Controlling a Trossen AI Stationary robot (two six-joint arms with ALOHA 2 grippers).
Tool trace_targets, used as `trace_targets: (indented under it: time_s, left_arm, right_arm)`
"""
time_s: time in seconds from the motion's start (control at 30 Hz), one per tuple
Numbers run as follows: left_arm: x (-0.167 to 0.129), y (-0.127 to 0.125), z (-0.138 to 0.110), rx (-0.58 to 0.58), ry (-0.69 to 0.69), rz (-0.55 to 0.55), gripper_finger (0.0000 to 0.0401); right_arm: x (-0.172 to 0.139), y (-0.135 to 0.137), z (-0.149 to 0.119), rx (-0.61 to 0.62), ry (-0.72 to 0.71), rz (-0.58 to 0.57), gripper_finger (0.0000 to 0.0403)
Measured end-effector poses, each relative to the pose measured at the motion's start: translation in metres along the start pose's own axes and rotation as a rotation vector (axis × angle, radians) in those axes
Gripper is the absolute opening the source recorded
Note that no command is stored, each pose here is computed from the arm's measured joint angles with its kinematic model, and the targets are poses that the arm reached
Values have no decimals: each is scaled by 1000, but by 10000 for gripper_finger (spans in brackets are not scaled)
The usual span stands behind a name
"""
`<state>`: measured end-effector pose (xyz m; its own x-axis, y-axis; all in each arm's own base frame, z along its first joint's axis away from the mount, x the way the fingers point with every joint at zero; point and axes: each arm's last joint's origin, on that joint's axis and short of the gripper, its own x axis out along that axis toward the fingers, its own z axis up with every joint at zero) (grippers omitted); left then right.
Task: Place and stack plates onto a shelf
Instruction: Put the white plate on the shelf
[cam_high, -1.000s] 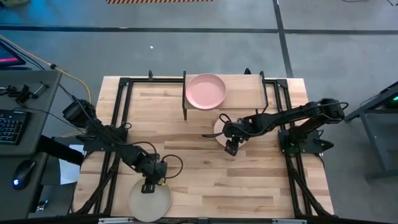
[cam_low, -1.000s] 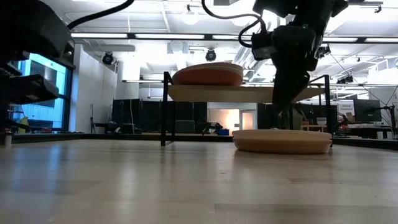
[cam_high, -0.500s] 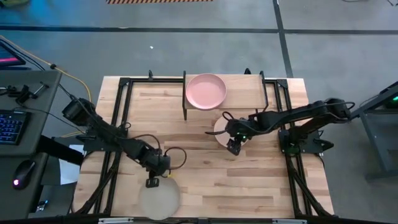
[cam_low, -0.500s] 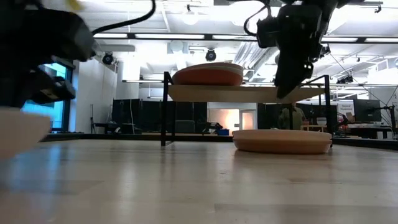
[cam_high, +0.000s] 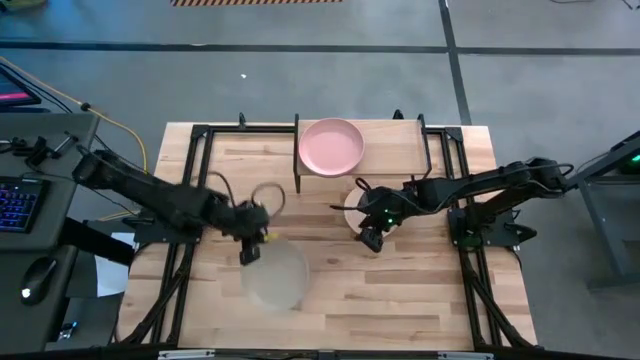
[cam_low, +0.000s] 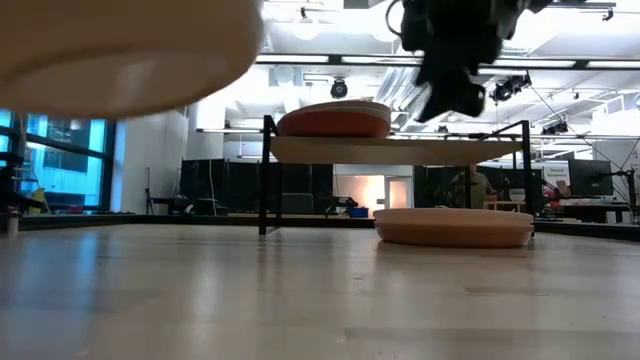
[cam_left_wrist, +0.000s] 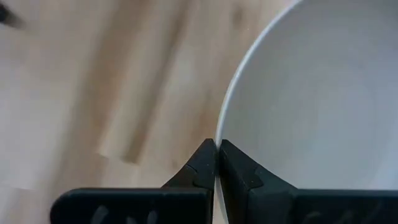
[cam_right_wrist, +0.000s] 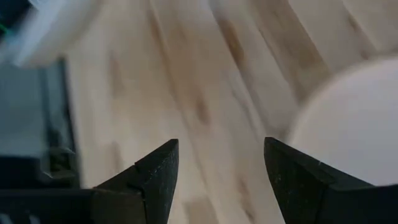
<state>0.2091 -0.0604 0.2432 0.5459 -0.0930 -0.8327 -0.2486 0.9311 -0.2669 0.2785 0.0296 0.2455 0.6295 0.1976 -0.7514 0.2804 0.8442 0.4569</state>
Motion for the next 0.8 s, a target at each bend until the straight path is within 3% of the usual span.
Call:
trace_targets:
  time_s: [0.2,0.43,0.57,0.8]
  left_arm:
    - [-28,19,25,-189,-162,84,1]
    - [-15,28,39,-283,-157,142,1]
    - [-4,29,42,-296,-142,162,0]
    - [1,25,53,-312,-240,123,0]
  right_arm:
    - [1,8,21,169,-178,132,216]
    - [-3,4,38,397,-290,215,216]
    - [-3,2,39,407,-284,217,216]
    - [-3,2,38,424,-268,221,216]
